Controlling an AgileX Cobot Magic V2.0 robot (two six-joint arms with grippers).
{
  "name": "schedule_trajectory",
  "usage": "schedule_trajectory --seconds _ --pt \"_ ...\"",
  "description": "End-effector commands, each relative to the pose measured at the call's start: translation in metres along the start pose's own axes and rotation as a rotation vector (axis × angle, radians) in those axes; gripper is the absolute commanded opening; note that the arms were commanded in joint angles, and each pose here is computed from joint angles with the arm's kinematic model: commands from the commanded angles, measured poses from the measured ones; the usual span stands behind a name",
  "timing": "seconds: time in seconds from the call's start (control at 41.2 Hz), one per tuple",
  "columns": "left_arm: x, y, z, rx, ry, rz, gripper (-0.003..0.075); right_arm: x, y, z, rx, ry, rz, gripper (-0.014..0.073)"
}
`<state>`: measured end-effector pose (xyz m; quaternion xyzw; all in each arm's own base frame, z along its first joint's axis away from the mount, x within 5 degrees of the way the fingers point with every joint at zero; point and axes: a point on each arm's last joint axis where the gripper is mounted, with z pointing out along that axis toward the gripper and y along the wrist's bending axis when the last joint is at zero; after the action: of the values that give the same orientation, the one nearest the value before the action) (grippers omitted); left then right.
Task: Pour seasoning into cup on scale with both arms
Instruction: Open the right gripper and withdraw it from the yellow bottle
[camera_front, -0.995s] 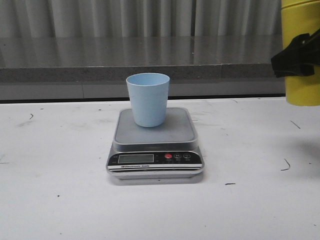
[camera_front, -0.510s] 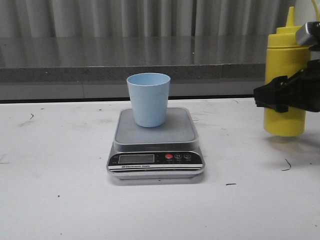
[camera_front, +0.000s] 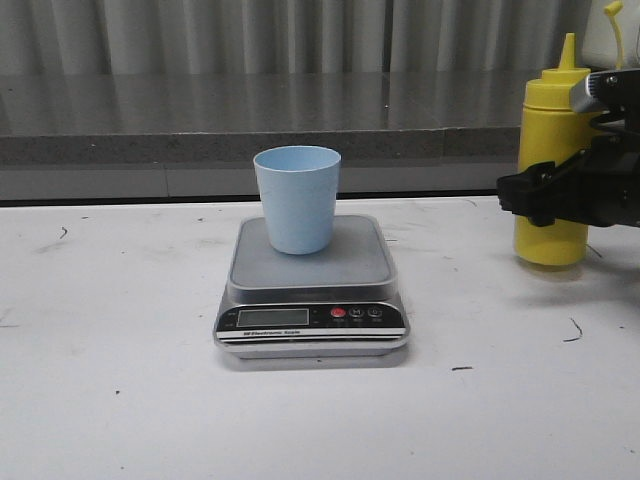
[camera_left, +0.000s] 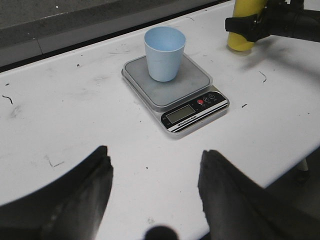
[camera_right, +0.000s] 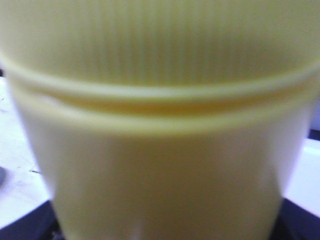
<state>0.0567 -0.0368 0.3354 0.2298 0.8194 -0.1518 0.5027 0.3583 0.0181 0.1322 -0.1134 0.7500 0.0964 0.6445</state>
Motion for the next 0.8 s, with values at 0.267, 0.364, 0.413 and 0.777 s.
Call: schedule_trajectory --seconds 0.267,0.364,0.413,0.777 --pt "-0.013 -0.001 -0.004 0.011 -0.094 -0.007 0.0388 -0.025 -0.006 0.012 -0.001 -0.188 -0.023 0.0419" --pt "-0.013 -0.001 -0.004 0.011 -0.094 -0.007 0.0388 -0.026 -0.006 0.011 -0.004 -0.198 -0.014 0.0468" --pt "-0.013 -0.001 -0.004 0.011 -0.094 -0.007 0.0388 -0.026 -0.006 0.011 -0.004 -0.197 -0.012 0.0510" --pt "-0.013 -0.001 -0.004 0.011 -0.094 -0.007 0.0388 -0.022 -0.006 0.012 -0.007 -0.144 0.043 0.0640"
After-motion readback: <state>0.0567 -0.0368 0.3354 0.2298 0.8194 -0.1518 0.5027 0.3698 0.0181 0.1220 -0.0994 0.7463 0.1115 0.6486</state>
